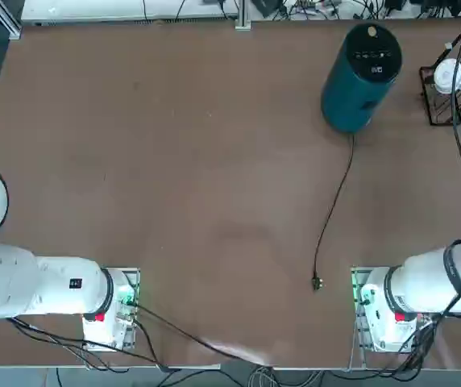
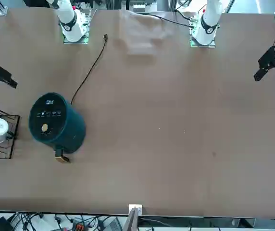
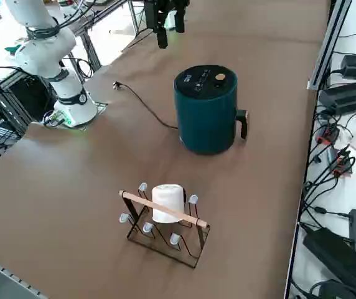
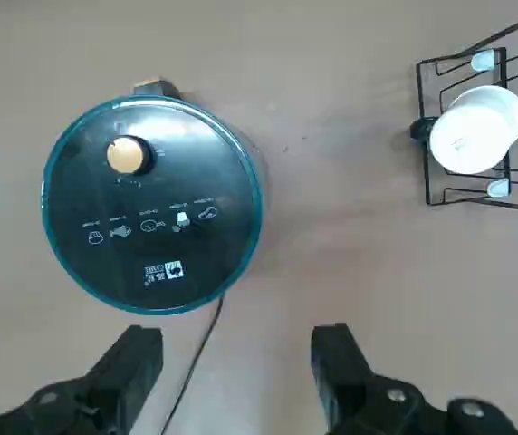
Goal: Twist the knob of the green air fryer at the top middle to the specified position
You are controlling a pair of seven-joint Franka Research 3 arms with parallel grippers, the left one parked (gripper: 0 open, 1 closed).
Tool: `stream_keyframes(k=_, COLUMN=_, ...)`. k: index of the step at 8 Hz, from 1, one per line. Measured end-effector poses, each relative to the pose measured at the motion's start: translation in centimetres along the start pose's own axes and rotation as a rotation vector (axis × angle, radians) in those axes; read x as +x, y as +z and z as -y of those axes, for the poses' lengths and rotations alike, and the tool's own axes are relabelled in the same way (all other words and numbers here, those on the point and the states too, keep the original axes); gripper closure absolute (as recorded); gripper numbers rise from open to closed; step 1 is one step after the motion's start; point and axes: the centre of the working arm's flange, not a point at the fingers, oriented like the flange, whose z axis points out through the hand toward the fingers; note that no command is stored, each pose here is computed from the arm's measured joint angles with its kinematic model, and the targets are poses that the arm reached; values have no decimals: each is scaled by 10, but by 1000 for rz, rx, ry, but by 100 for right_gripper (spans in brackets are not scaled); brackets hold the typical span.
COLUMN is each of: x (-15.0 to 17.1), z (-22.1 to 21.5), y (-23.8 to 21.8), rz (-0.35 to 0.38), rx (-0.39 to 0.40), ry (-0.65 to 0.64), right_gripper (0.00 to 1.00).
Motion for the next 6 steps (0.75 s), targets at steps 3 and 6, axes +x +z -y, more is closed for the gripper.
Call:
stream_keyframes(k=3, x=0, z=2, y=0, rz=-1, rx=0, ry=-9, right_gripper=0)
stream_keyframes(k=6, x=7, z=6, y=20, rz=37, rx=-5, ry=-17, right_gripper=0)
